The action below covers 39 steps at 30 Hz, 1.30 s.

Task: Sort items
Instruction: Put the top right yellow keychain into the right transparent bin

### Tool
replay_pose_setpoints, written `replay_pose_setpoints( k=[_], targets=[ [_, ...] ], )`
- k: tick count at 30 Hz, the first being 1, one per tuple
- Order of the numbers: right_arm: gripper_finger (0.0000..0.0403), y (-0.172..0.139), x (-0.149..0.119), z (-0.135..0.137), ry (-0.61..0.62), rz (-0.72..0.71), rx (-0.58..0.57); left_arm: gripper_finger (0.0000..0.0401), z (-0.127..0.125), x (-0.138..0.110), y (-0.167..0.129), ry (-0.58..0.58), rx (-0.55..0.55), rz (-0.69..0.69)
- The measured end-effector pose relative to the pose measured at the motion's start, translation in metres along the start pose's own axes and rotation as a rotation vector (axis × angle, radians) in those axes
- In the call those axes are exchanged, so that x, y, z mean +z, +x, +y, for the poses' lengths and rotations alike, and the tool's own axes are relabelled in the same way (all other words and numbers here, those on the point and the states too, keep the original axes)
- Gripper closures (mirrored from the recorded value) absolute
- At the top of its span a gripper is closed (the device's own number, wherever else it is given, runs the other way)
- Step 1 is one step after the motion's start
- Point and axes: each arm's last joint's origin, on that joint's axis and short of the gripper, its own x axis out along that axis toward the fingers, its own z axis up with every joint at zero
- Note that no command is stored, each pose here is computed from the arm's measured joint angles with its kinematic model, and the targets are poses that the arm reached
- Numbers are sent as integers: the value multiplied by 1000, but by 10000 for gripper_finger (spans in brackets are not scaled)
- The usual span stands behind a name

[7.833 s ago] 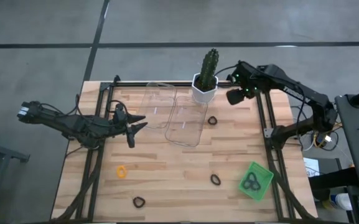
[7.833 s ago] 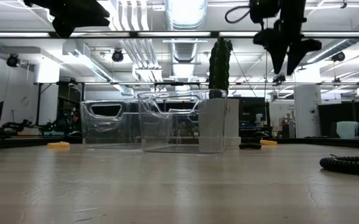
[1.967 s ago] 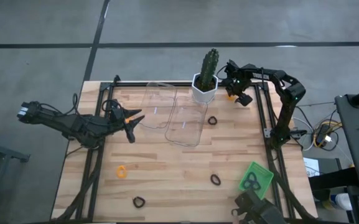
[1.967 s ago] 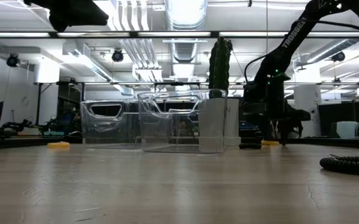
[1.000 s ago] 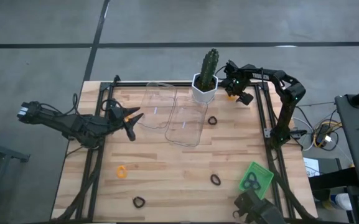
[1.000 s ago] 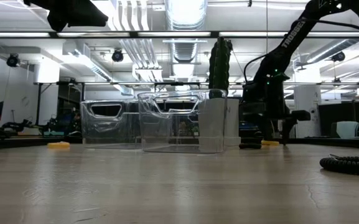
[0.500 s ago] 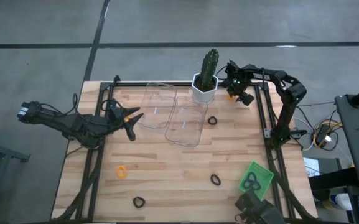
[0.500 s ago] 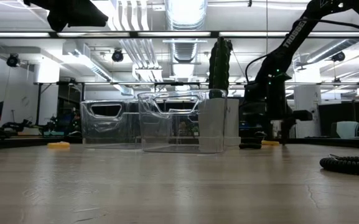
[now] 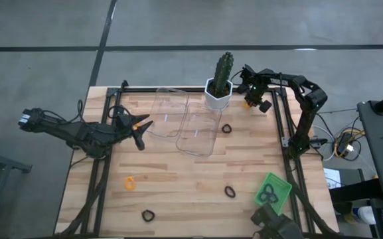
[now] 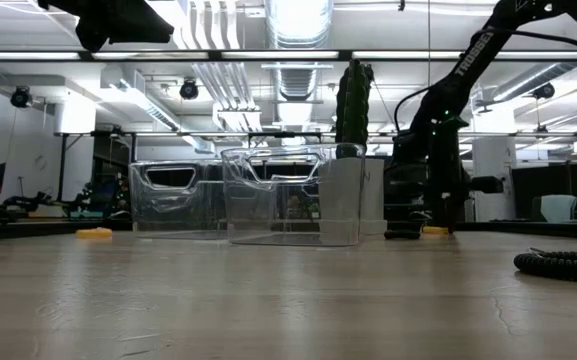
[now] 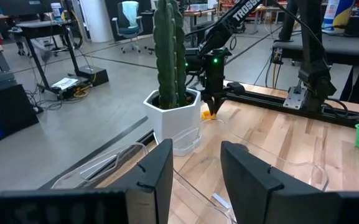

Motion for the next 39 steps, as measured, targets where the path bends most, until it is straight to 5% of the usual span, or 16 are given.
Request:
replay_pose_setpoints(
  k=[10,22,39],
  targets=[
    [376,-40,1,-12,64,-105,90,273,0,0,0,-2,0,0],
    [375,-124,-1,-47,159,-270,376,273,1,1,-1,0,-5,-4],
    [375,-210,-55,-118,60,-409,780,273,3,2,-3,-9,-28,-10]
  ],
)
